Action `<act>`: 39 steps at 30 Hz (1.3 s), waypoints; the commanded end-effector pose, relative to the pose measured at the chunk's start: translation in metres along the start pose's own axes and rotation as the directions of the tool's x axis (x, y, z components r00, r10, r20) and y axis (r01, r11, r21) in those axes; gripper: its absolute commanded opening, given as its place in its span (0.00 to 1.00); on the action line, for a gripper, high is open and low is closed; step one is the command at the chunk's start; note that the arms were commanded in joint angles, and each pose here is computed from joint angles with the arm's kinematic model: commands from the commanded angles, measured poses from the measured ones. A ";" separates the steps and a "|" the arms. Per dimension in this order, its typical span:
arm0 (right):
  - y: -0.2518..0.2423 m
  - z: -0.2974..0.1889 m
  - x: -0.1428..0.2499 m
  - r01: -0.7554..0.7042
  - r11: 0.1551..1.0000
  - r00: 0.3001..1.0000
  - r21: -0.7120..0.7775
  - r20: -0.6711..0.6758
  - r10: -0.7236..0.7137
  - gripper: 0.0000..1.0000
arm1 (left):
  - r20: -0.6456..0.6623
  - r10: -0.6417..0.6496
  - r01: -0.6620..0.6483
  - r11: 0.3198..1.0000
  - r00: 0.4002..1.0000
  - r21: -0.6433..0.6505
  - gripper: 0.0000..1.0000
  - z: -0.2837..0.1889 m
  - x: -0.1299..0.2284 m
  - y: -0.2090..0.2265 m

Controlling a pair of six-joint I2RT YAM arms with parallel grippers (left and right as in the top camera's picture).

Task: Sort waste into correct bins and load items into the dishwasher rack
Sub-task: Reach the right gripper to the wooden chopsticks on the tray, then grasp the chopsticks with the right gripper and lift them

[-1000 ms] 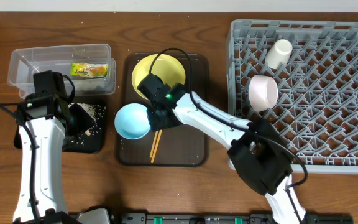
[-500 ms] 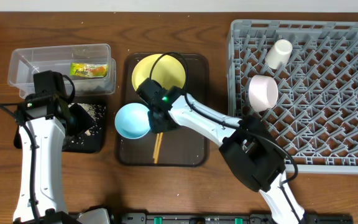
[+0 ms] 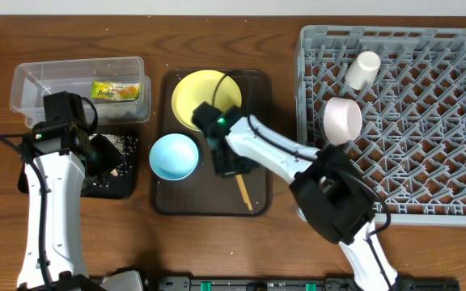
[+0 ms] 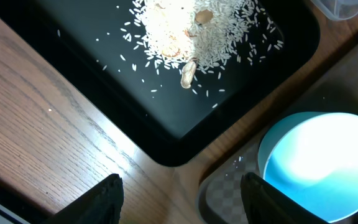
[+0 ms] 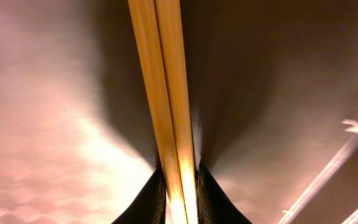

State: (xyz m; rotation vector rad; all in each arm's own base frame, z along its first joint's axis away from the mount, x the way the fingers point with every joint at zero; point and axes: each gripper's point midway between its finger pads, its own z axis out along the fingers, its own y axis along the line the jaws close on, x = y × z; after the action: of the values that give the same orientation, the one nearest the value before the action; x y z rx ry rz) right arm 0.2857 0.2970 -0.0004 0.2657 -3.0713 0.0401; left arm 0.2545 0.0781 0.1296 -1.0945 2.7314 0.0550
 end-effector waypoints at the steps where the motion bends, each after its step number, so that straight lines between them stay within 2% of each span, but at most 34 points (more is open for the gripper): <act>1: -0.027 0.021 -0.001 -0.030 0.997 0.998 0.069 -0.051 0.033 0.18 | -0.007 -0.015 0.015 1.000 1.000 -0.007 0.64 0.002 0.002 0.002; 13: -0.037 -0.018 -0.008 0.082 0.996 0.997 0.031 -0.005 -0.082 0.31 | -0.007 -0.015 0.015 1.000 1.000 -0.007 0.63 0.002 0.001 0.002; 22: -0.055 -0.033 -0.026 0.108 0.992 0.992 0.062 0.065 -0.112 0.25 | -0.007 -0.015 0.015 1.000 1.000 -0.007 0.64 0.002 0.001 0.002; 39: -0.035 -0.034 -0.033 0.137 0.990 0.982 0.037 0.127 -0.141 0.28 | -0.007 -0.015 0.015 1.000 1.000 -0.007 0.63 0.002 0.002 0.002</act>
State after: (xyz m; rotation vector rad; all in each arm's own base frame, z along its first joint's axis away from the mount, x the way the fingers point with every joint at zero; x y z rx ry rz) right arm 0.3263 0.2663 0.0233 0.4702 -3.1499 0.0690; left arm 0.2545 0.0781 0.1296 -1.0945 2.7313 0.0555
